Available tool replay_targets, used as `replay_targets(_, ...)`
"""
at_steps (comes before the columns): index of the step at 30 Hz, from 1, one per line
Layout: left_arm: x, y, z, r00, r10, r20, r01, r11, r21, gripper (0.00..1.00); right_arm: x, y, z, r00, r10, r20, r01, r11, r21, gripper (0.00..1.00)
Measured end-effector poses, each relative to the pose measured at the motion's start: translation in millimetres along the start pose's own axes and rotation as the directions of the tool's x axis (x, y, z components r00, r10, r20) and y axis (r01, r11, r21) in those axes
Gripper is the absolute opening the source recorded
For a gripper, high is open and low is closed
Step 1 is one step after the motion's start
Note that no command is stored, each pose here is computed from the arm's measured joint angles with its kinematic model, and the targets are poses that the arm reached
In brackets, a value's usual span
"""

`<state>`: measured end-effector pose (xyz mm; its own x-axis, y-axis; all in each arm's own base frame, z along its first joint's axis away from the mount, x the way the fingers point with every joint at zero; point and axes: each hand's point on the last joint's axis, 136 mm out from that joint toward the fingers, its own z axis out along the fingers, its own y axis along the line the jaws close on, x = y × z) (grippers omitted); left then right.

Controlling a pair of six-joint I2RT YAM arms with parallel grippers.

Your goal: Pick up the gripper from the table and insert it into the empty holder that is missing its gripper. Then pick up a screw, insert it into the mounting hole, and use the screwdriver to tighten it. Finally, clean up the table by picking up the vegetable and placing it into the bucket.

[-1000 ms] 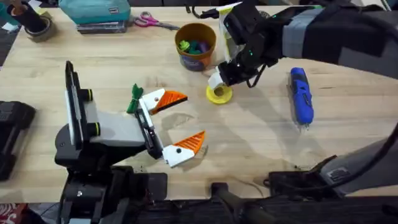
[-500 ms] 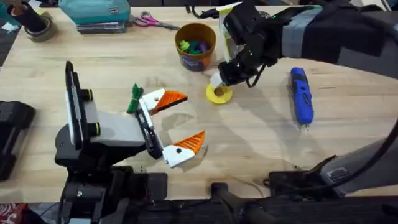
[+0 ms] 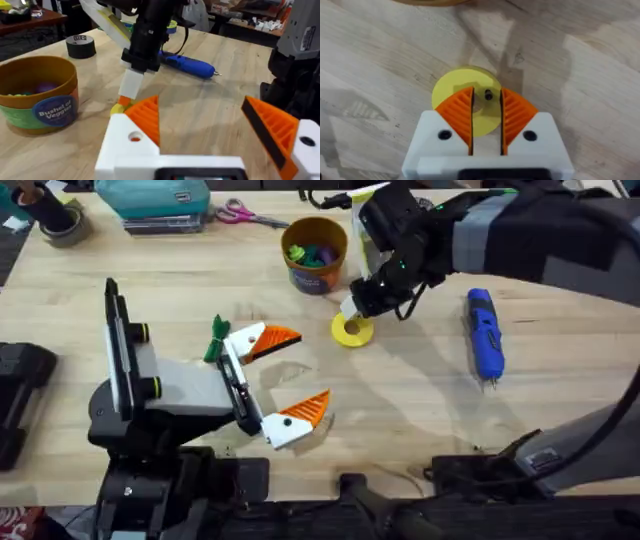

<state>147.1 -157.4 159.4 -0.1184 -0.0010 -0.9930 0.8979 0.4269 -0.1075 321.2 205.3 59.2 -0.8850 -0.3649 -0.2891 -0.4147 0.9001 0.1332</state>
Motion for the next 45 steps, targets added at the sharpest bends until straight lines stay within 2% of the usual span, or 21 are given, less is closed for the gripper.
replay_targets(12, 0.0, 0.0, 0, 1.0, 0.0, 0.0, 0.0, 1.0, 0.0, 0.985, 2, -1, 5, 1.0, 0.001, -0.013, -0.001, 1.0, 0.005, 0.213)
replay_targets(22, 0.0, 0.0, 0, 1.0, 0.0, 0.0, 0.0, 1.0, 0.0, 0.985, 2, -1, 5, 1.0, 0.002, -0.013, -0.001, 1.0, 0.005, 0.01)
replay_targets(40, 0.0, 0.0, 0, 1.0, 0.0, 0.0, 0.0, 1.0, 0.0, 0.985, 8, -2, 4, 0.999, 0.004, -0.039, -0.004, 1.0, 0.009, 0.006)
replay_targets(45, 0.0, 0.0, 0, 1.0, 0.0, 0.0, 0.0, 1.0, 0.0, 0.985, 6, -1, -10, 0.999, 0.005, -0.041, -0.004, 1.0, 0.014, 0.006)
